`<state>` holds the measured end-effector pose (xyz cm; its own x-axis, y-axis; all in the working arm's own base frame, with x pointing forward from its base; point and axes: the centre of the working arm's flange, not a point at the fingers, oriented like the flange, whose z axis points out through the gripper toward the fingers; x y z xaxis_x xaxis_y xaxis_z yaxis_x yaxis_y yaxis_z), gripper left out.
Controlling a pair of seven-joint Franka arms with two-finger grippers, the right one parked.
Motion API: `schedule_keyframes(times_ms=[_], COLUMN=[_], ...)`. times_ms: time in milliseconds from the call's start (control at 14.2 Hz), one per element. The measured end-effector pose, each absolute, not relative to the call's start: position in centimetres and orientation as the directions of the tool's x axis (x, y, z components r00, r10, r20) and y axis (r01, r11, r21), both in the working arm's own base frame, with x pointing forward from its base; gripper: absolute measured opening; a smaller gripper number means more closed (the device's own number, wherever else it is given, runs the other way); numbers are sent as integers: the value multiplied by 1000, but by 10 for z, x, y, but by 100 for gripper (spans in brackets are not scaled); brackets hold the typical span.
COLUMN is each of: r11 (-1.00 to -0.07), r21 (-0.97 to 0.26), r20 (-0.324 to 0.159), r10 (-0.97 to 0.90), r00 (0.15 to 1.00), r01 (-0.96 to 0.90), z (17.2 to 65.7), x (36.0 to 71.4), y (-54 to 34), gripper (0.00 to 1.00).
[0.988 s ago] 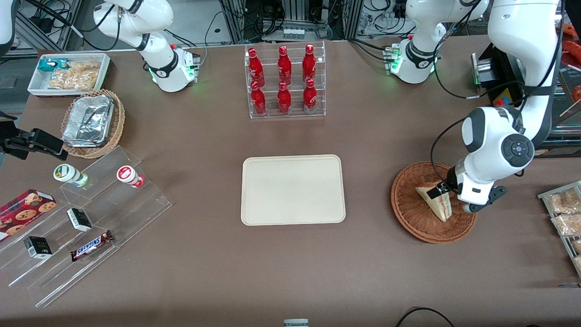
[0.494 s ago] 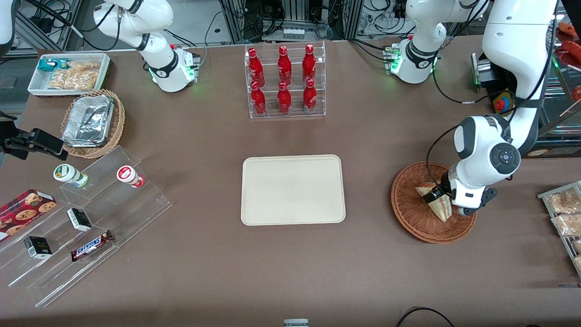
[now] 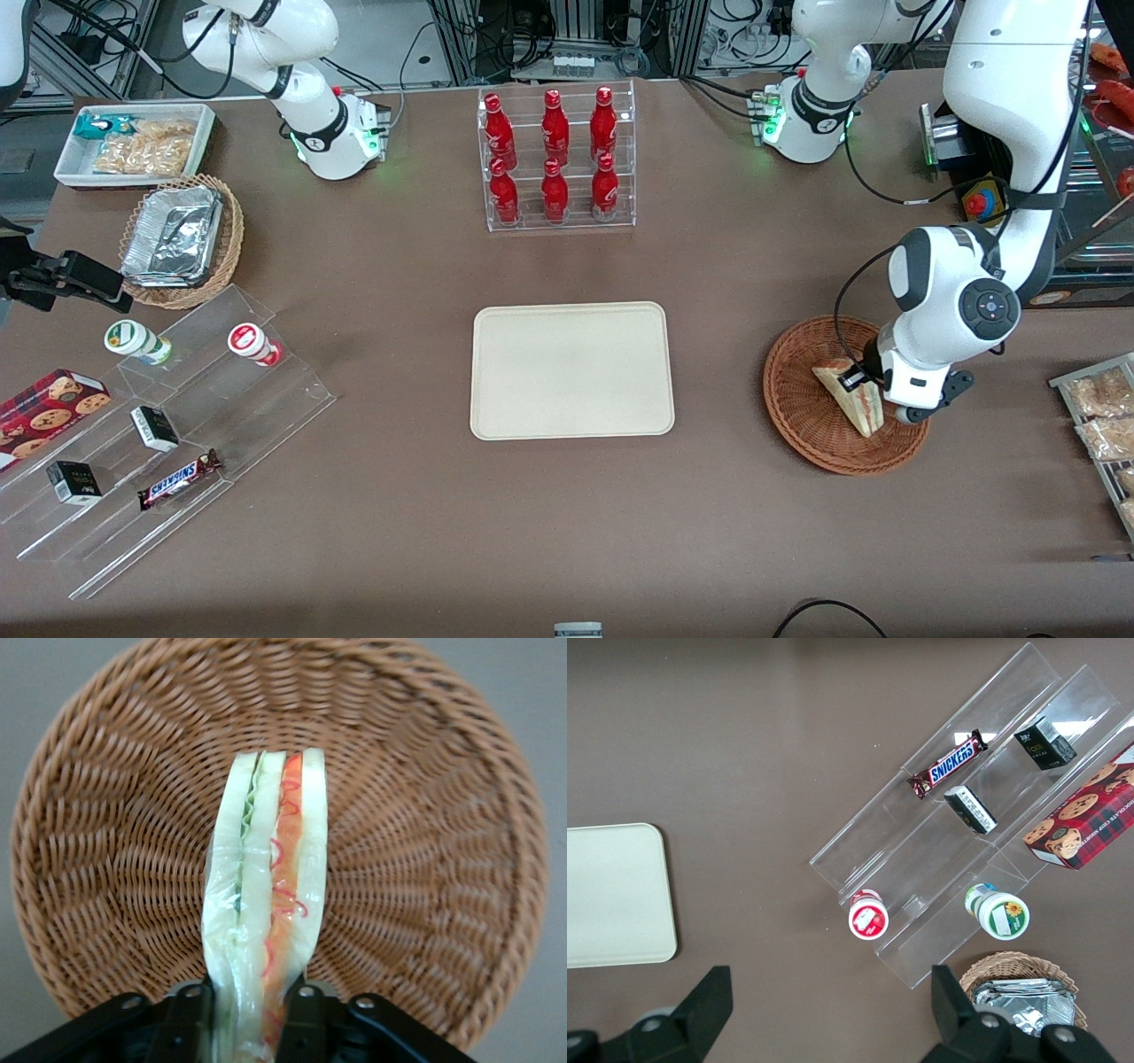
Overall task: Place sandwich from basket to tray
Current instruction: 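Lift the sandwich and carry it over the cream tray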
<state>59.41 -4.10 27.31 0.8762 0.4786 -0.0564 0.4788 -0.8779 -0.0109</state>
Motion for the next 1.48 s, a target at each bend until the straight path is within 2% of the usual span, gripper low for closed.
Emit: schedule_keyframes(times_ms=[71,353,494,706,988,1482], r11=[-895,-957,-977,-993,-997,-996], r21=[-10,-21,-13,22,23,15], r20=[-58,-83,-93,-125,-136,-156], r10=[445,290,213,110,76,82], r00=[894,953,973,986,988,984], r01=[445,289,212,113,79,86], z=[287,339,347,329,298,238], x=[599,610,609,593,571,548], y=[-48,-137,-199,-287,-388,-478], gripper=[18,15,15,15,15,15])
